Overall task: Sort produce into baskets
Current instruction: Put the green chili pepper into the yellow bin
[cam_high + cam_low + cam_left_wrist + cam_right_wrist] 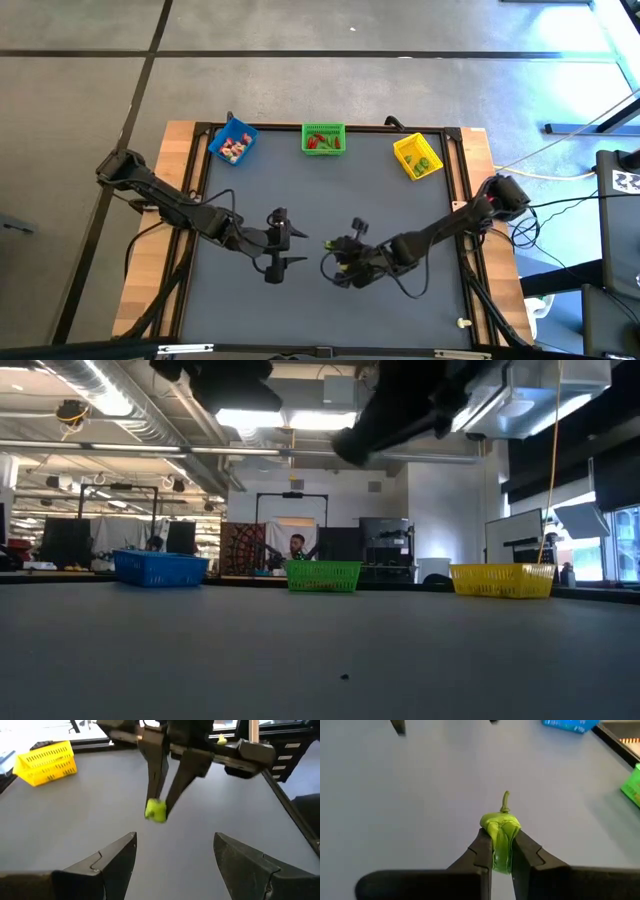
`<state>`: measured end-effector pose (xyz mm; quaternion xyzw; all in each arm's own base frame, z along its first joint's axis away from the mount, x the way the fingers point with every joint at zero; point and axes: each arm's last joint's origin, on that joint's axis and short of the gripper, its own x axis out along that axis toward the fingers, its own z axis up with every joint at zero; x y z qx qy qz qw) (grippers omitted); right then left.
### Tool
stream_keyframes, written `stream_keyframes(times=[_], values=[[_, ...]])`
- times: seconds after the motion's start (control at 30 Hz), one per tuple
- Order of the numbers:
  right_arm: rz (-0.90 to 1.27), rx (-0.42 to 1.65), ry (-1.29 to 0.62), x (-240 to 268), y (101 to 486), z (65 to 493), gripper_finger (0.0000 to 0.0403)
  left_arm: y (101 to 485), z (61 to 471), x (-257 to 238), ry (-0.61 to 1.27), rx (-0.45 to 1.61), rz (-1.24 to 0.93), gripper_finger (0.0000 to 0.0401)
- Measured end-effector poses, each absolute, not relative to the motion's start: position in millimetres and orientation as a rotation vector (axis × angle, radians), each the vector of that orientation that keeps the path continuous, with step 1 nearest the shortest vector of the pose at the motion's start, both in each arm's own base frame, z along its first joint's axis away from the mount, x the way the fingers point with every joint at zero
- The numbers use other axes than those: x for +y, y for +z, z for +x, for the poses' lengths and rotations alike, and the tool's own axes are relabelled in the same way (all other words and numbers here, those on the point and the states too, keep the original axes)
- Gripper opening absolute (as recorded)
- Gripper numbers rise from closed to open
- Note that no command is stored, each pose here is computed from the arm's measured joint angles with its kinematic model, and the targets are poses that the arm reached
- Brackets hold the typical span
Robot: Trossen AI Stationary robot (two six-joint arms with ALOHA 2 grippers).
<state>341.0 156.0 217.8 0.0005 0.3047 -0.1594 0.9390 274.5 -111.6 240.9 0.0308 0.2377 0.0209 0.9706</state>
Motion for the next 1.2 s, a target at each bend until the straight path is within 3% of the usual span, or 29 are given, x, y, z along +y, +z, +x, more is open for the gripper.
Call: stream_keyframes(times=[0.37, 1.2], values=[[0.026, 0.547, -0.316, 164.6, 199.9, 358.0, 0.0033, 241.8, 276.8, -113.7, 0.009, 0.459, 0.048, 0.0260], [-0.148, 0.422, -0.228, 169.5, 214.5, 367.2, 0.0033, 232.9, 283.1, -109.5, -0.003, 0.459, 0.048, 0.0249]])
